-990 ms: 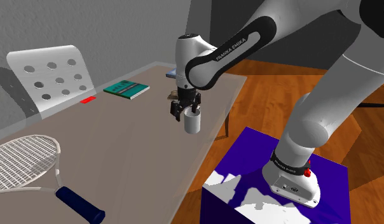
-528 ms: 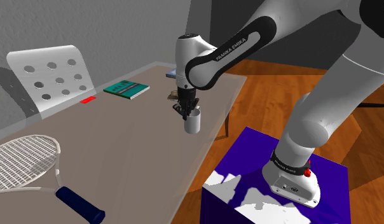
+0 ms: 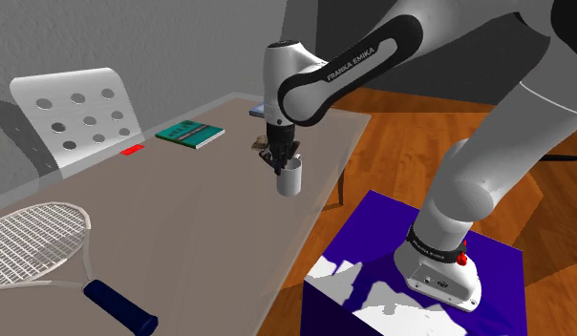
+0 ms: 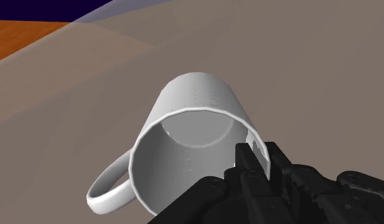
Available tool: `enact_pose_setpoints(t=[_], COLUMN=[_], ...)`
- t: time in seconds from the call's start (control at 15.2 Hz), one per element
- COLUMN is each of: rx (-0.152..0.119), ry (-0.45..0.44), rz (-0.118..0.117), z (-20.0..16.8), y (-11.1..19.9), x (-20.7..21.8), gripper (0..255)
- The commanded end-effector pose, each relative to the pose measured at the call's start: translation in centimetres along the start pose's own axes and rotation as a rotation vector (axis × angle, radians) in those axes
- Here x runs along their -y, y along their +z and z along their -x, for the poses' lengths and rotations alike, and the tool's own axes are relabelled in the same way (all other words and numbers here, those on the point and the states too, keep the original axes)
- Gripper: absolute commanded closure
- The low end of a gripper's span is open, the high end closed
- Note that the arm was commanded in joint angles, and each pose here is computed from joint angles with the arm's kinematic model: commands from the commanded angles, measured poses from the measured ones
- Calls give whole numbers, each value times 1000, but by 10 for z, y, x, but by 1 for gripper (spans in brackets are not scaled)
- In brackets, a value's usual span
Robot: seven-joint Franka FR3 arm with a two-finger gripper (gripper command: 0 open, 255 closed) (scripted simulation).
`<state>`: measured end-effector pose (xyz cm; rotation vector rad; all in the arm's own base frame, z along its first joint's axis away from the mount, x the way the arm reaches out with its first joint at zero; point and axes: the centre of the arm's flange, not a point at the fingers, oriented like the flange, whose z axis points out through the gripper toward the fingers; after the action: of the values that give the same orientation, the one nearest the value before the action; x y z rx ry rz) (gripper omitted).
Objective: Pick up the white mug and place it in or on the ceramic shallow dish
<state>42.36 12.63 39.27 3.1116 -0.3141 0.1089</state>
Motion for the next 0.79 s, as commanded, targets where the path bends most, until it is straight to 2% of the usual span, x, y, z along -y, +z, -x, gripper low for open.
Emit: enact_pose_setpoints(t=[0.0, 0.73], rx=[0, 0], ry=[0, 0], rz=[0, 0], z=[-2, -6], y=[-11, -69], x=[0, -1], gripper=[255, 255])
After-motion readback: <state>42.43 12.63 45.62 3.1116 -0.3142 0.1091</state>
